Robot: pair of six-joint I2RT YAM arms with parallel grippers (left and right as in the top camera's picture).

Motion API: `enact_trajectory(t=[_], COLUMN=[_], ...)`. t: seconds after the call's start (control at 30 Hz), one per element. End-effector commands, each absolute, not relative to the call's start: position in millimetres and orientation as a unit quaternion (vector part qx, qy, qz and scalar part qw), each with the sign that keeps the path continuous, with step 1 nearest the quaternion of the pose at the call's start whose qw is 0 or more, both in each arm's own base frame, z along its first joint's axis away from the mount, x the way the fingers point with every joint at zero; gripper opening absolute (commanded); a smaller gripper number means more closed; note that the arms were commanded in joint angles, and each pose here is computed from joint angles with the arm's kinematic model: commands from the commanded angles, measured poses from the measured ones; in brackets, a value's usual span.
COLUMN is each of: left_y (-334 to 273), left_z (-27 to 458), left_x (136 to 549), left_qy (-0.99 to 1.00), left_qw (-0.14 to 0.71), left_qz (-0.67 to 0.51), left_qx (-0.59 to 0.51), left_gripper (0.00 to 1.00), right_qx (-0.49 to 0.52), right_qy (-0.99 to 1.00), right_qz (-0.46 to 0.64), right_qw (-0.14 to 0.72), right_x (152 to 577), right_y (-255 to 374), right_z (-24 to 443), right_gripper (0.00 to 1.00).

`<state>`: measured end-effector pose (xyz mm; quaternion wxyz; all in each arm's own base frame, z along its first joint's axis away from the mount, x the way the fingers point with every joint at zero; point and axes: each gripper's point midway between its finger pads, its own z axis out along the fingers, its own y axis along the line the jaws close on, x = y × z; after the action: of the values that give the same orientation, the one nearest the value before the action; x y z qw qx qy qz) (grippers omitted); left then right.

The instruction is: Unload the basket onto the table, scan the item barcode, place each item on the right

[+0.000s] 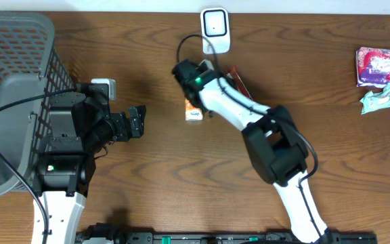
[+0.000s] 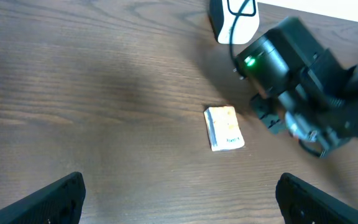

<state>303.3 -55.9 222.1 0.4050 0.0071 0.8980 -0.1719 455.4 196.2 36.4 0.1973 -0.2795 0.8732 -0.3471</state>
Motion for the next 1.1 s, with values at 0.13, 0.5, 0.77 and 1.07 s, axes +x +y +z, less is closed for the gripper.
enact_trajectory(t=[0.13,0.5,0.77,1.07], left_y=[-56,-56,-56,-56], left_z=[219,219,219,219], left_x=[303,303,303,303], left_qy=[0.899,0.899,0.899,0.899], left_qw=[0.403,0.403,0.403,0.403], left_qz=[-0.171,-0.171,-0.171,-0.171], left_qx=[0.012,0.012,0.012,0.012], left_gripper=[0.97,0.97,0.97,0.97], right_qx=[-0.277,-0.245,-0.239,-0.232], right_qy=[0.871,0.912,0.924,0.929], right_qz=[-0.352,-0.283,-0.253,-0.246], right_qw=[0.204,0.167,0.156,0.148], right_x=[450,460,460,455], right_y=[204,177,176,164], right_z=[33,14,7,-14], right_gripper=[0.4,0.38,0.37,0.39])
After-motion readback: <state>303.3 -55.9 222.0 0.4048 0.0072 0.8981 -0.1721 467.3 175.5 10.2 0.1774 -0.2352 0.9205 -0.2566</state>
